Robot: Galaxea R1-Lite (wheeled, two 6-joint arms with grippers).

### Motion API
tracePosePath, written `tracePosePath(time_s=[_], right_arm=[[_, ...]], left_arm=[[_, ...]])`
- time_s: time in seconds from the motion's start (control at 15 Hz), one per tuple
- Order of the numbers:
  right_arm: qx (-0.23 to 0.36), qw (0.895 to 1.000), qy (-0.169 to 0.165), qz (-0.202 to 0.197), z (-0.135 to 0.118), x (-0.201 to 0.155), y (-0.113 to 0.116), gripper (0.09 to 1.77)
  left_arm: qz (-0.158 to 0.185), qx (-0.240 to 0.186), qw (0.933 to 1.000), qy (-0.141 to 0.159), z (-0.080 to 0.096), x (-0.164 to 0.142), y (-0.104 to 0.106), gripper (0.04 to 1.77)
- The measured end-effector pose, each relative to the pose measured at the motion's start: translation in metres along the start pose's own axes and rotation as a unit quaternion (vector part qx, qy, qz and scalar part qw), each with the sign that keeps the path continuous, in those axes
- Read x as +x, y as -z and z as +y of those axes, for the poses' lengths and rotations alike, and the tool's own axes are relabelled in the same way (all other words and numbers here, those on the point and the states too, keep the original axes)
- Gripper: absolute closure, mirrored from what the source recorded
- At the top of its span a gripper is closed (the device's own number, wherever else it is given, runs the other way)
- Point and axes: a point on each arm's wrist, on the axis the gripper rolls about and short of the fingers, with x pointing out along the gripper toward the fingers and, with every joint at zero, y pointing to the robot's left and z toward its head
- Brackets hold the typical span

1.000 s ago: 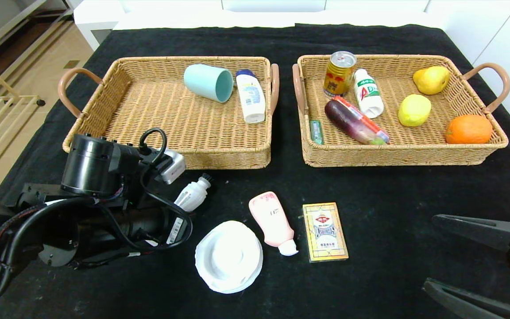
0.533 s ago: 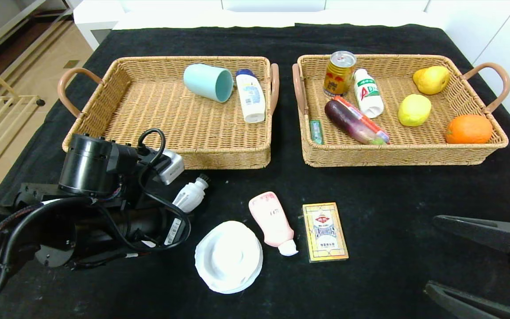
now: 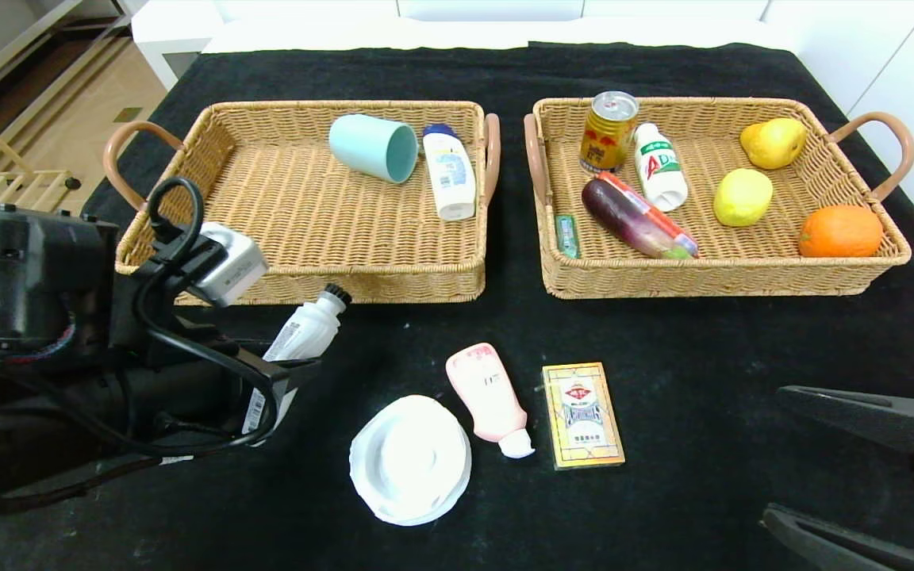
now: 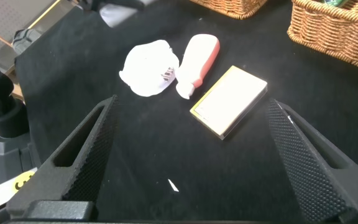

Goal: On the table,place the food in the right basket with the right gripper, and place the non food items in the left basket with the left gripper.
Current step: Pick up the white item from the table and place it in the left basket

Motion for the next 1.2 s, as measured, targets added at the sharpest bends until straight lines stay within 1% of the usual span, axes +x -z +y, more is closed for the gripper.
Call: tracePosePath(time_s=[0.13, 0.27, 0.53, 0.73, 0.93, 1.07, 1.2], right_arm=[[0.0, 1.0, 0.0, 0.001, 0.0, 0.0, 0.0, 0.15], [0.0, 1.0, 0.0, 0.001, 0.0, 0.0, 0.0, 0.15], [0.0, 1.0, 0.0, 0.001, 0.0, 0.0, 0.0, 0.15], [-0.001, 1.0, 0.001, -0.003, 0.0, -0.001, -0.001, 0.15], [-0.003, 1.0, 0.004, -0.007, 0.0, -0.002, -0.003, 0.15], [-0.005, 1.0, 0.006, -0.011, 0.0, -0.002, -0.004, 0.15], [-0.005, 1.0, 0.007, -0.012, 0.0, -0.003, -0.005, 0.15]], left_arm=[[-0.023, -0.005, 0.9997, -0.006, 0.004, -0.01, -0.005, 1.16], [-0.046, -0.01, 0.9987, -0.018, 0.009, -0.015, -0.016, 1.16], [-0.089, -0.031, 0.9947, -0.042, 0.025, -0.015, -0.052, 1.17], [-0.116, -0.04, 0.9903, -0.066, 0.041, -0.003, -0.079, 1.17], [-0.138, -0.048, 0.9853, -0.088, 0.057, 0.015, -0.104, 1.17], [-0.142, -0.052, 0.9841, -0.094, 0.064, 0.032, -0.113, 1.17], [-0.142, -0.06, 0.9842, -0.088, 0.066, 0.051, -0.117, 1.17]])
